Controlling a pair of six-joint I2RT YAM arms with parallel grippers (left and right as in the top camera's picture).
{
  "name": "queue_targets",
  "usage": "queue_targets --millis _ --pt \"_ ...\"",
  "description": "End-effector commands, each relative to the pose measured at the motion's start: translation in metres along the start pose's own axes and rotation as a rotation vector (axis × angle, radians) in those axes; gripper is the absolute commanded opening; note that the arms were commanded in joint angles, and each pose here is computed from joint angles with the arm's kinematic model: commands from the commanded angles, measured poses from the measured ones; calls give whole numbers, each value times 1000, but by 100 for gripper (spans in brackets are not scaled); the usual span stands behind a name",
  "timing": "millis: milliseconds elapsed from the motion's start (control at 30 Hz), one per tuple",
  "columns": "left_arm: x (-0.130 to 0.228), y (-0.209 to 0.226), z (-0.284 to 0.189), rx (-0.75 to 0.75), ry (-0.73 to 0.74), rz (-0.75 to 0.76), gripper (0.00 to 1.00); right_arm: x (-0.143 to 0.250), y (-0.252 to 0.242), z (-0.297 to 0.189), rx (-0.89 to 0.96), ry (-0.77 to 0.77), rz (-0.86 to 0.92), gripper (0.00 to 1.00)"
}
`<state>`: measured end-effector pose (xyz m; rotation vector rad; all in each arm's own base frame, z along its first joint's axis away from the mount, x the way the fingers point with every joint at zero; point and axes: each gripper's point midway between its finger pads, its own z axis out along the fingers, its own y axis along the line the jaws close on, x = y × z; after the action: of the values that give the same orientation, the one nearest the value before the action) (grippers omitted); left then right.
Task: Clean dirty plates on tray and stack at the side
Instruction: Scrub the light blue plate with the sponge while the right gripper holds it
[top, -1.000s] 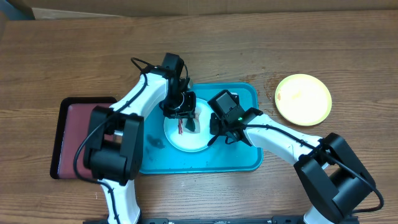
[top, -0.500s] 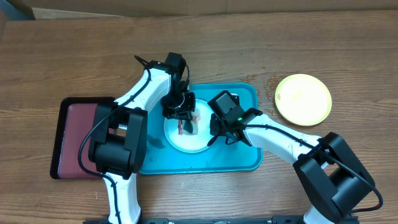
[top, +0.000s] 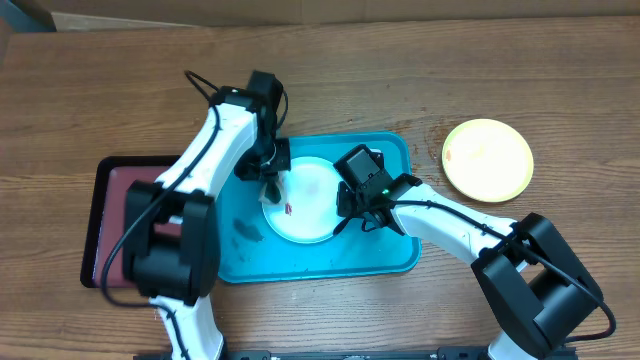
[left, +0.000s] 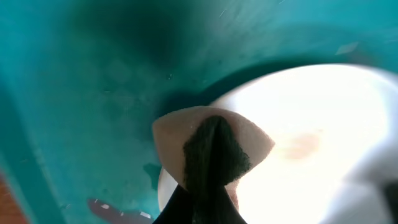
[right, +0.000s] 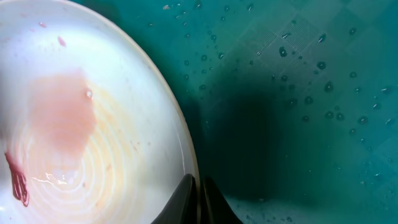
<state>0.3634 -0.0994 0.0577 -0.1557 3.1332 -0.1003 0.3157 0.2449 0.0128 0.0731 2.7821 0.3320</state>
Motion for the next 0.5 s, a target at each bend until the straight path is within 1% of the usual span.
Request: queue_targets --millis 0,100,167,300,467 --pt "-10 -16 -39 109 -88 -14 4 -3 -7 2 29 -16 8 6" --pt "-3 -25 -30 165 -46 -10 8 -3 -7 2 28 -17 8 6" --pt "4 -30 -19 185 -19 -4 9 -3 -7 2 29 -16 8 6" --pt "21 -47 9 233 40 24 12 -3 -7 2 29 -16 8 6" --pt "33 -64 39 263 60 71 13 -3 -7 2 29 -16 8 6"
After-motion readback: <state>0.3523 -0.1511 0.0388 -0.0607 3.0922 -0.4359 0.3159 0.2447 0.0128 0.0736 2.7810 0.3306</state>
